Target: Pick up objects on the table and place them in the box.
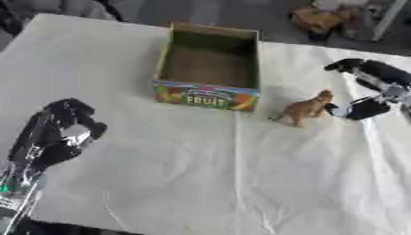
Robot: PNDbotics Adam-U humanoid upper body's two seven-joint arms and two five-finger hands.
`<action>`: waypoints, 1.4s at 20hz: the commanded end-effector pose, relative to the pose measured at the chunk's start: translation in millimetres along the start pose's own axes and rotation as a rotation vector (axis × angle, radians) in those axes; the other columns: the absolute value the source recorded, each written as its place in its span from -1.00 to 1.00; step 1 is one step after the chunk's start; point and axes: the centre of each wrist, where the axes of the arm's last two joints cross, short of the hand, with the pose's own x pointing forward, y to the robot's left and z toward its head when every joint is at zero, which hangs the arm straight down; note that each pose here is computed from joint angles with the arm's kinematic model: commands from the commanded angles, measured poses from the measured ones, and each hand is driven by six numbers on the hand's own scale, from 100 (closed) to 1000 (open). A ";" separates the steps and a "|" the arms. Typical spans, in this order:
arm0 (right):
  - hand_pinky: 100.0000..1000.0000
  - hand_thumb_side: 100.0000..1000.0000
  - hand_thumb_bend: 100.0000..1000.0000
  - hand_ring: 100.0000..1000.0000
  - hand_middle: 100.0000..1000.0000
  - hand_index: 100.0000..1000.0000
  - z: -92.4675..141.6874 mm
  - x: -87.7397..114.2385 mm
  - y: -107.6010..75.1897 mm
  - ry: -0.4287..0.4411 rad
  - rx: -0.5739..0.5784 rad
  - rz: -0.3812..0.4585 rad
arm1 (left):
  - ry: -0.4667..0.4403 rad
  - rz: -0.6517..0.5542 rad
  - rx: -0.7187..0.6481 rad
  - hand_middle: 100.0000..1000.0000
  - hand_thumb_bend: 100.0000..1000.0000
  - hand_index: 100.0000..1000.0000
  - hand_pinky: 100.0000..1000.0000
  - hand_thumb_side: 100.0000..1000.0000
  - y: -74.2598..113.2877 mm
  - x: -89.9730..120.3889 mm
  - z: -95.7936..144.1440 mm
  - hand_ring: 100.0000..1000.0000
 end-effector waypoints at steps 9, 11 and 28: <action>0.84 -0.72 -0.50 0.81 0.77 0.88 0.1 -4.7 -12.8 0.018 -0.011 0.042 | -0.023 -0.005 -0.004 -0.02 0.22 0.10 0.01 -0.41 1.6 6.0 -3.2 -0.08; 0.84 -0.73 -0.50 0.80 0.76 0.88 -2.3 -5.5 -10.1 0.024 -0.004 0.037 | -0.023 -0.005 -0.004 -0.02 0.22 0.10 0.01 -0.41 1.5 5.9 -3.1 -0.08; 0.84 -0.70 -0.52 0.80 0.75 0.88 -18.4 -15.7 18.6 0.087 0.041 0.024 | -0.027 0.003 -0.008 -0.03 0.22 0.10 0.01 -0.41 -0.4 6.8 -4.2 -0.08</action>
